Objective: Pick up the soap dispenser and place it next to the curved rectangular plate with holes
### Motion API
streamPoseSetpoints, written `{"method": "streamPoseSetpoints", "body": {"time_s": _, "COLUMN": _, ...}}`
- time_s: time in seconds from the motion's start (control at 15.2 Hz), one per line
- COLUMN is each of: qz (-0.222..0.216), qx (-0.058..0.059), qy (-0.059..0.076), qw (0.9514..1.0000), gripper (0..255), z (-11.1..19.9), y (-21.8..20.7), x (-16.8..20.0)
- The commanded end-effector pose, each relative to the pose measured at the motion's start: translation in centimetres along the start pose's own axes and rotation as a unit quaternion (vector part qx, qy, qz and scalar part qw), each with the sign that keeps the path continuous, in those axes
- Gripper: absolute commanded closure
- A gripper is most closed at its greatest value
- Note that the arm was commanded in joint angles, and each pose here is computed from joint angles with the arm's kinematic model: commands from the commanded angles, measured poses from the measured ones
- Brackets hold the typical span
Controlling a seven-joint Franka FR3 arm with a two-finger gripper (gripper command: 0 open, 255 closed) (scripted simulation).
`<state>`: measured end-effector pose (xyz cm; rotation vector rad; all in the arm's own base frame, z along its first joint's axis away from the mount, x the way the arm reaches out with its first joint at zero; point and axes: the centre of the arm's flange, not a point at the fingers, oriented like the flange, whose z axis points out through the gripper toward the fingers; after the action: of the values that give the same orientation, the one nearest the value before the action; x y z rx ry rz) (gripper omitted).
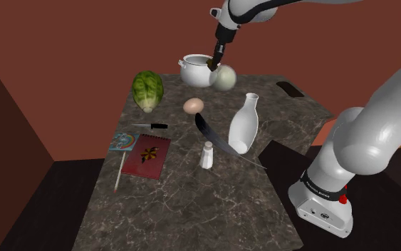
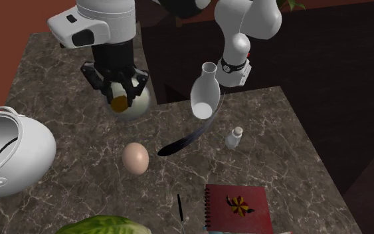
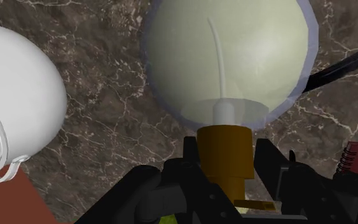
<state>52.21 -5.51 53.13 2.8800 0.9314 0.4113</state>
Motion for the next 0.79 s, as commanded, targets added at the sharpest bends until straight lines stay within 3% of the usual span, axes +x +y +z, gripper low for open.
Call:
{"method": "streamPoseSetpoints", "body": {"time_s": 0.0, "qz": -0.001, "qx": 0.0, "qy": 0.0, "qw": 1.0, "gripper": 255, "z": -0.1, "y": 2.0, "x": -1.8}}
{"method": "streamPoseSetpoints", "body": {"time_s": 0.73, "qz": -0.001, "qx": 0.0, "qy": 0.0, "qw": 1.0, "gripper": 255, "z": -0.8, "y": 12.4, "x": -11.9}}
